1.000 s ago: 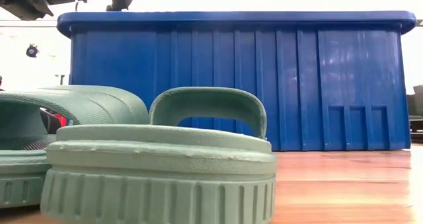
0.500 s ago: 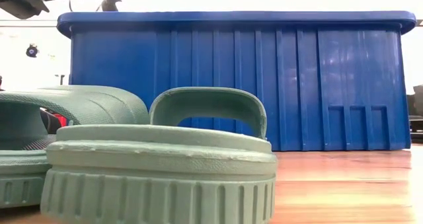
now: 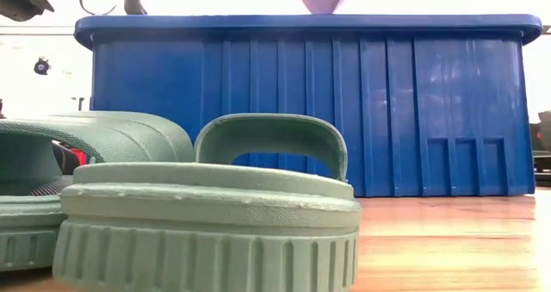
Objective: Pick and place slides into bin
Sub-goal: Put the pink slipper into the blue bin
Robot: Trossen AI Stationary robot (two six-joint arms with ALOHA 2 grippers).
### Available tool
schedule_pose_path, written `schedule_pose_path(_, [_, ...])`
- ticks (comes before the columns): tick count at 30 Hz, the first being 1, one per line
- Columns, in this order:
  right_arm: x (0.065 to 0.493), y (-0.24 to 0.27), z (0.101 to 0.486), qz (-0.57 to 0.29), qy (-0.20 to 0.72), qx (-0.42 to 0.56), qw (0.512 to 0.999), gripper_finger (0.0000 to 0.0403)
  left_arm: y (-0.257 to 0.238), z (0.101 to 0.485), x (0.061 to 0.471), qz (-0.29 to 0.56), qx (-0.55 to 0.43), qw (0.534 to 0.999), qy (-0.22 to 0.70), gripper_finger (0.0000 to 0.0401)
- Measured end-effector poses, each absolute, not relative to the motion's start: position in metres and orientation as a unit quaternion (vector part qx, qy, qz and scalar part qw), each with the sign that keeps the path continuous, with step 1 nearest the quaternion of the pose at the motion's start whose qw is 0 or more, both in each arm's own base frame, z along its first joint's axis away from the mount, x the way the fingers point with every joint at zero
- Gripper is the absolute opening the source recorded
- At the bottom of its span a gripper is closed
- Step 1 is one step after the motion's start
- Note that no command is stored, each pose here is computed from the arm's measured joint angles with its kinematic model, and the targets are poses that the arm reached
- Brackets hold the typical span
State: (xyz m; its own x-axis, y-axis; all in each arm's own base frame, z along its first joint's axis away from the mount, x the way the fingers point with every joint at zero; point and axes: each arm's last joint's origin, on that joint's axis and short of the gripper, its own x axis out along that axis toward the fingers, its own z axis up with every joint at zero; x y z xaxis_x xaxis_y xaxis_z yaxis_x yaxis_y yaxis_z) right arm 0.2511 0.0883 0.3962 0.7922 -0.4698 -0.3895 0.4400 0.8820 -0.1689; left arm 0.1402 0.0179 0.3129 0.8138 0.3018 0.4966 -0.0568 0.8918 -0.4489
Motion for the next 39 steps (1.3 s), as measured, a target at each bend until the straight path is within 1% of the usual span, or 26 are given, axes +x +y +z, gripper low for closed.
schedule_pose_path(6, [0.266, 0.059, 0.400, -0.239, 0.216, -0.043, 0.946, 0.0008, 0.018, 0.313, 0.138, 0.098, -0.209, 0.929, -0.289, 0.0169])
schedule_pose_path(14, [0.280, 0.013, 0.397, -0.281, 0.238, -0.068, 0.927, 0.0008, 0.017, 0.315, 0.135, 0.102, -0.192, 0.930, -0.295, 0.0169])
schedule_pose_path(20, [0.295, -0.022, 0.398, -0.278, 0.220, -0.063, 0.933, 0.0008, 0.018, 0.314, 0.137, 0.108, -0.192, 0.931, -0.290, 0.0169])
schedule_pose_path(31, [0.323, -0.081, 0.369, -0.344, 0.253, -0.073, 0.901, 0.0008, 0.020, 0.310, 0.143, 0.145, -0.200, 0.927, -0.282, 0.0169])
schedule_pose_path(35, [0.336, -0.090, 0.357, -0.346, 0.261, -0.090, 0.897, 0.0008, 0.021, 0.309, 0.145, 0.146, -0.200, 0.928, -0.279, 0.0169])
schedule_pose_path(39, [0.353, -0.096, 0.353, -0.343, 0.288, -0.105, 0.888, 0.0008, 0.021, 0.310, 0.143, 0.147, -0.200, 0.927, -0.282, 0.0169])
